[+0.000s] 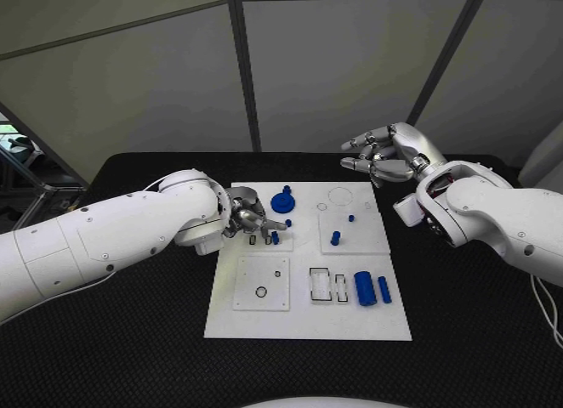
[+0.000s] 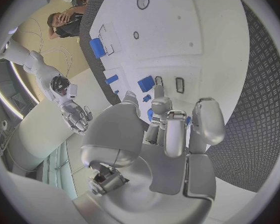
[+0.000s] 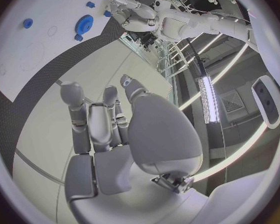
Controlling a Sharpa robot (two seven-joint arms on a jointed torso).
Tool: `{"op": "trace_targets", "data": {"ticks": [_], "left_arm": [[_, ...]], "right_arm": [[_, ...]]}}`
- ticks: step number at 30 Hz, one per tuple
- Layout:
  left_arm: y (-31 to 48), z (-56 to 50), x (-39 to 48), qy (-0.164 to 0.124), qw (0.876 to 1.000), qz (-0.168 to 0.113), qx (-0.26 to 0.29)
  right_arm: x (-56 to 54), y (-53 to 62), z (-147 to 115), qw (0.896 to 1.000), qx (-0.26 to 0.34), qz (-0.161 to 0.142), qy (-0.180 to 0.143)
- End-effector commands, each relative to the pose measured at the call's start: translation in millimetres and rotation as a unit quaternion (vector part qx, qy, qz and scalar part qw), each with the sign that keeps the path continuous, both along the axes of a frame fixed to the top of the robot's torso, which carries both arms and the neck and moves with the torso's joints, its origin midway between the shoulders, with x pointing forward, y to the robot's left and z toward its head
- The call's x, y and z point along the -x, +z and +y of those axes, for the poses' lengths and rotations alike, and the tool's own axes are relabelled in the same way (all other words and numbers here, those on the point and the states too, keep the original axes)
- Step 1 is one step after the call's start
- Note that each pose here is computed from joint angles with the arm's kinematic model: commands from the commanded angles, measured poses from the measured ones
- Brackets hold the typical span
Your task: Assemble the parts on the task board
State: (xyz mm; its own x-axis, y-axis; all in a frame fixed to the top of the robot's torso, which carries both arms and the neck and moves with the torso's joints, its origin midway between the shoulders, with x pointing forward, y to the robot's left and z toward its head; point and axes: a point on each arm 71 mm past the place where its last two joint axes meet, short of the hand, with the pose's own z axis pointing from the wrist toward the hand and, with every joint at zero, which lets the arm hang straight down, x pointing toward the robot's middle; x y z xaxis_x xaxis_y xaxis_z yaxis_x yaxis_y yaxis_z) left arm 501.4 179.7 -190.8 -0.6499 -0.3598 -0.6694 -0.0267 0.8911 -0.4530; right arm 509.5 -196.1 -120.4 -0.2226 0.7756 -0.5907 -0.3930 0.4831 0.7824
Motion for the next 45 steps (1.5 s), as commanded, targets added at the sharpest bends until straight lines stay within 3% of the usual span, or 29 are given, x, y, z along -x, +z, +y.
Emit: {"op": "trace_targets", "data": {"ticks": [1, 45], "left_arm": [[0.7, -1.6, 0.1, -0.007, 1.000, 0.003, -0.010], [1.0, -13.0, 0.3, -0.031, 0.999, 0.009, -0.008]], "right_arm": [[-0.7, 0.6, 1, 1.000, 0.005, 0.001, 0.002], [-4.7, -2.6, 4, 1.000, 0.009, 0.011, 0.003]]}}
